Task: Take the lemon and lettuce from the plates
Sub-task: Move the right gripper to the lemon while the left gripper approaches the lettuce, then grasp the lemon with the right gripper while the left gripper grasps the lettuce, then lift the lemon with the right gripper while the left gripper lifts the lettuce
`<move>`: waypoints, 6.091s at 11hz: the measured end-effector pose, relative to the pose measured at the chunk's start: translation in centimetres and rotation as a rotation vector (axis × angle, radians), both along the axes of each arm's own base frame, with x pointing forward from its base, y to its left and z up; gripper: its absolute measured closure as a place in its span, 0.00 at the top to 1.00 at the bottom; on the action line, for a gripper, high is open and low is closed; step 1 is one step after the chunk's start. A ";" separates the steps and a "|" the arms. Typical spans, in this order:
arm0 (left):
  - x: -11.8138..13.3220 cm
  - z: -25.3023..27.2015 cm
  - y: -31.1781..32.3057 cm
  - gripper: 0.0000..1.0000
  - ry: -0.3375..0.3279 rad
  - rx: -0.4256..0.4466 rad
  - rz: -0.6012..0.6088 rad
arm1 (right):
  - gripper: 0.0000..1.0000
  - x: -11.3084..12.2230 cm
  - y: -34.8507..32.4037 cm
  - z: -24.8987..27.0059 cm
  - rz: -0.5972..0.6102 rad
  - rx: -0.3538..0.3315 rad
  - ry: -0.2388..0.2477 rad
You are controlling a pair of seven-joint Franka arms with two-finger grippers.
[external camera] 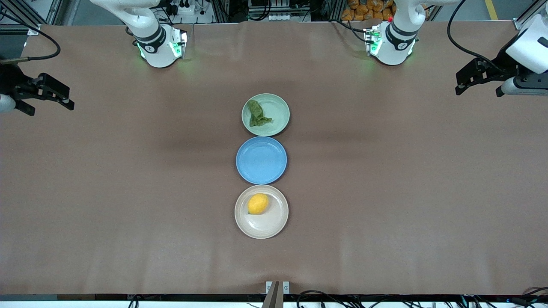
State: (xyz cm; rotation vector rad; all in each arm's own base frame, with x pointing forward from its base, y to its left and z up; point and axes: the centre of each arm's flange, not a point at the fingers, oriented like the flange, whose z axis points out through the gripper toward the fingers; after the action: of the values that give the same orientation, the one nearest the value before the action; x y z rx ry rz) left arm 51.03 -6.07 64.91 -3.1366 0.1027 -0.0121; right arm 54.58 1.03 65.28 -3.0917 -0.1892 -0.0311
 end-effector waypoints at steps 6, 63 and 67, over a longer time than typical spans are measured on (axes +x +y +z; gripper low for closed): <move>-0.3 0.1 0.1 1.00 0.021 0.002 -0.014 | 1.00 0.0 1.4 -0.7 0.027 0.000 0.017; -17.8 -47.1 -52.7 0.81 0.424 -0.084 0.619 | 0.71 15.3 34.0 -33.5 -0.864 0.195 -0.064; -18.1 -47.3 -52.9 0.29 0.422 -0.074 0.646 | 0.71 14.9 24.9 -23.8 -0.687 0.149 0.041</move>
State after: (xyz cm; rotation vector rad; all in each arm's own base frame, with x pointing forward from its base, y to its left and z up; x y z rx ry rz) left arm 32.89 -59.00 17.66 -3.0198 -0.9162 0.6498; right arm 69.48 25.91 41.50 -2.8394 0.8304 -0.0040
